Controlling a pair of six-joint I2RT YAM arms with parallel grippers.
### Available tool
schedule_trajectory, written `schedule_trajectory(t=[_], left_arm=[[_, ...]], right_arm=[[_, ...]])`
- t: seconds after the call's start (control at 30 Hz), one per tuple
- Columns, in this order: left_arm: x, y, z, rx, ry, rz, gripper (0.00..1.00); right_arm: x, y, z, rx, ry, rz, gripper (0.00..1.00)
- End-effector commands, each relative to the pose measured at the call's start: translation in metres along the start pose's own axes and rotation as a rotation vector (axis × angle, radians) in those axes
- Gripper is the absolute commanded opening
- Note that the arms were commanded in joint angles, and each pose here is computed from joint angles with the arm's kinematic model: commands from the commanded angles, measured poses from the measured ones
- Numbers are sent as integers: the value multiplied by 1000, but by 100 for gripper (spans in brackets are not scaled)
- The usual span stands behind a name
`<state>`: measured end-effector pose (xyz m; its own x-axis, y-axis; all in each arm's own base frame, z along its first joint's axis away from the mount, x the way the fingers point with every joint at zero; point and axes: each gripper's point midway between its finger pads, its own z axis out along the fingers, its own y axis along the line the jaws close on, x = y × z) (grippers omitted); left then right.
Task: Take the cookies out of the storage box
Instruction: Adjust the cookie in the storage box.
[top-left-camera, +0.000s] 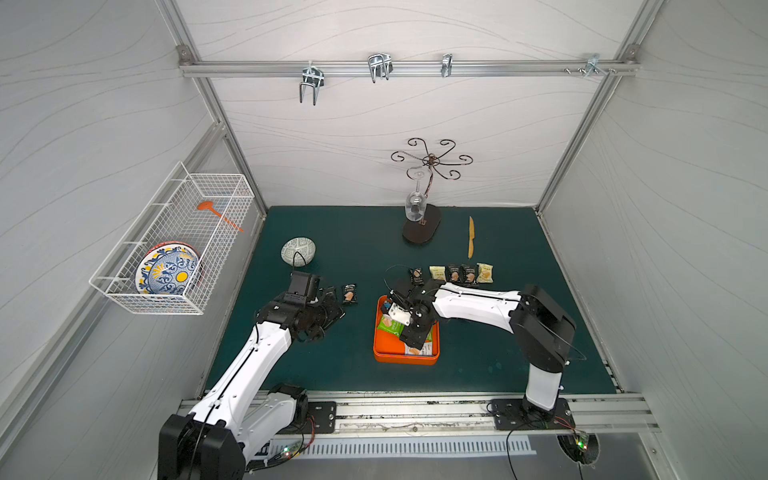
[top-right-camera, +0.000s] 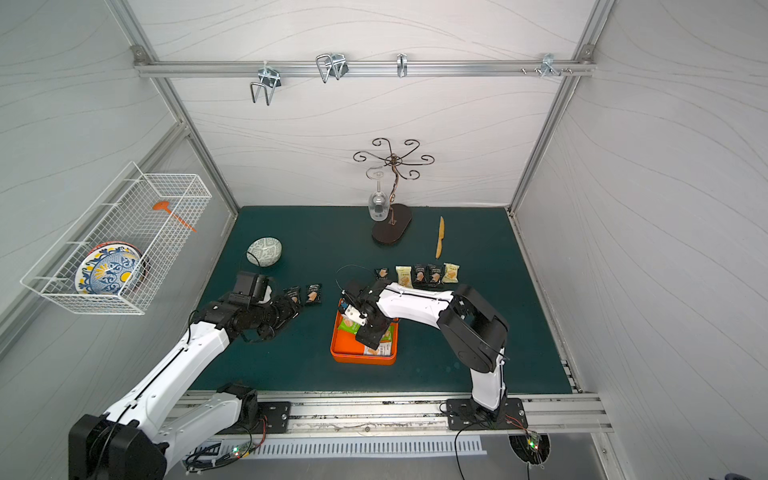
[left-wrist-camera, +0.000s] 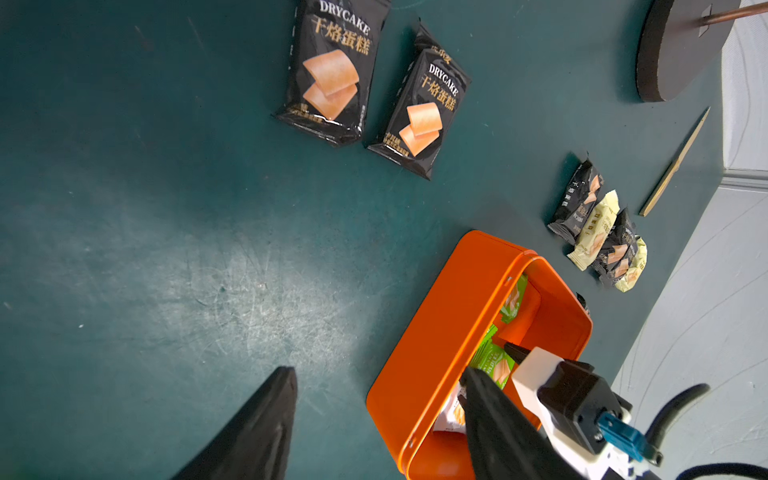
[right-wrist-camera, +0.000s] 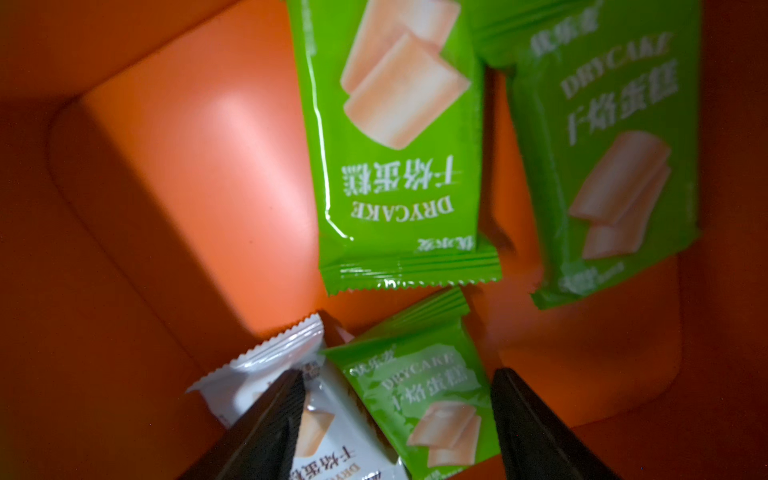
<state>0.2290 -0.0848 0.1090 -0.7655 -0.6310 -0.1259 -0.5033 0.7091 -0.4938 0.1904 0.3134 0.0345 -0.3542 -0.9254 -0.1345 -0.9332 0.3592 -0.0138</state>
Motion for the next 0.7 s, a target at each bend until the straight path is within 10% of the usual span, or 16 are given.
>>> schedule_trajectory(t=[0.0,0.67], left_arm=[[-3,1,-2,-11,-11,18,67],[-2,-2,3,-2,16,6,67]], right_arm=[[5,-17,8,73,33,-24,76],[19,-43,13,73,53,24,75]])
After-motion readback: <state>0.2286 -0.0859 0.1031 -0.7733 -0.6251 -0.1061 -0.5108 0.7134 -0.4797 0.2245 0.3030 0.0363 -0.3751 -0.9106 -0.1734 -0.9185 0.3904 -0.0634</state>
